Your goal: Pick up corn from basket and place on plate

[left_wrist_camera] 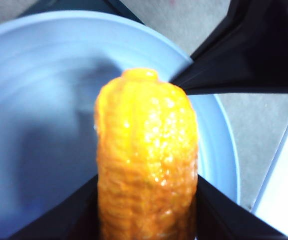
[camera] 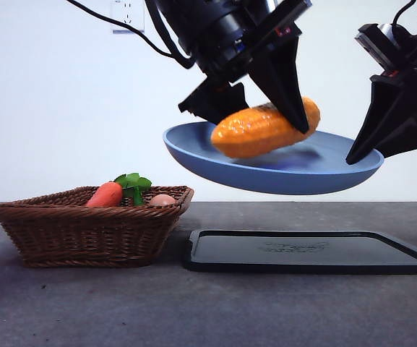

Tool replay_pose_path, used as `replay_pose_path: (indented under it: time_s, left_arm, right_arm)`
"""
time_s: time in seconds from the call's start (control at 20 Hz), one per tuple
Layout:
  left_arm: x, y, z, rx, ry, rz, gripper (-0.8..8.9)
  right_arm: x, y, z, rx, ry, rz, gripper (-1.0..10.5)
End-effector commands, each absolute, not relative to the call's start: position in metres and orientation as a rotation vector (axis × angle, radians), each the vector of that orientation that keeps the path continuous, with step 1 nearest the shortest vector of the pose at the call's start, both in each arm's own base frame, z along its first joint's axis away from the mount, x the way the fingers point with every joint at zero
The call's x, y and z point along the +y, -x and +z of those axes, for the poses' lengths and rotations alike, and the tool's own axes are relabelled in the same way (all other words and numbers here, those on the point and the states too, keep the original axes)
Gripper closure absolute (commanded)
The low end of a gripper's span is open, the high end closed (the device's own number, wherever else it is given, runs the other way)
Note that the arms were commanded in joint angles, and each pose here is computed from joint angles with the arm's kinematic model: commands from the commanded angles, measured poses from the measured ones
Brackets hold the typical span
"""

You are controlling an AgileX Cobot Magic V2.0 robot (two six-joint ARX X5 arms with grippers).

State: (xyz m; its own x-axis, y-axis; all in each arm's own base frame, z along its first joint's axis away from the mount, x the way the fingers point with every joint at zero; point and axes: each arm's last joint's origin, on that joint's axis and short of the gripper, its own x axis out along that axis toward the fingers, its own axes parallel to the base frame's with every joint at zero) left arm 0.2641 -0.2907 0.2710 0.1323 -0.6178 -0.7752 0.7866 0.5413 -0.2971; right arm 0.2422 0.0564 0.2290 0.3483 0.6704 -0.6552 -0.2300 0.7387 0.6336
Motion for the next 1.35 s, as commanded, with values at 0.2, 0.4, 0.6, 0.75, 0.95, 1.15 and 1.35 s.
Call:
replay_pose_path:
  time_s: [0.2,0.4,0.6,0.75,0.95,1.15,1.35]
  left_arm:
    - [-0.305,-0.266,0.249,1.057,-0.253,-1.05,5.36]
    - [-0.309,-0.261,0.249,1.059,-0.256,-1.06,4.7]
    - [-0.307,-0.26,0.249,1.088,-0.264,-1.054,4.48]
    - [-0.306,-0.259,0.26,1.09,-0.264,-1.054,4.48]
    - [-0.308,-0.261,0.293,1.05,-0.261,-1.066,4.48]
    - [-0.306,-0.261,0.326,0.999,-0.263,-1.081,4.48]
    - [-0.298,-0.264,0.359,0.947,-0.251,-1.078,4.48]
  right_arm:
    - [0.059,-0.246,0.234,1.049,-0.496,0.647,9.5]
    - [0.058,-0.246,0.234,1.047,-0.491,0.645,9.5]
    - [0.058,-0.246,0.234,1.047,-0.49,0.645,9.5]
    - [0.058,-0.246,0.234,1.046,-0.487,0.645,9.5]
    - [0.058,-0.247,0.234,1.045,-0.476,0.624,9.5]
    - [0.056,-0.247,0.234,1.041,-0.472,0.612,9.5]
    - [0.054,-0.25,0.235,1.013,-0.46,0.587,9.5]
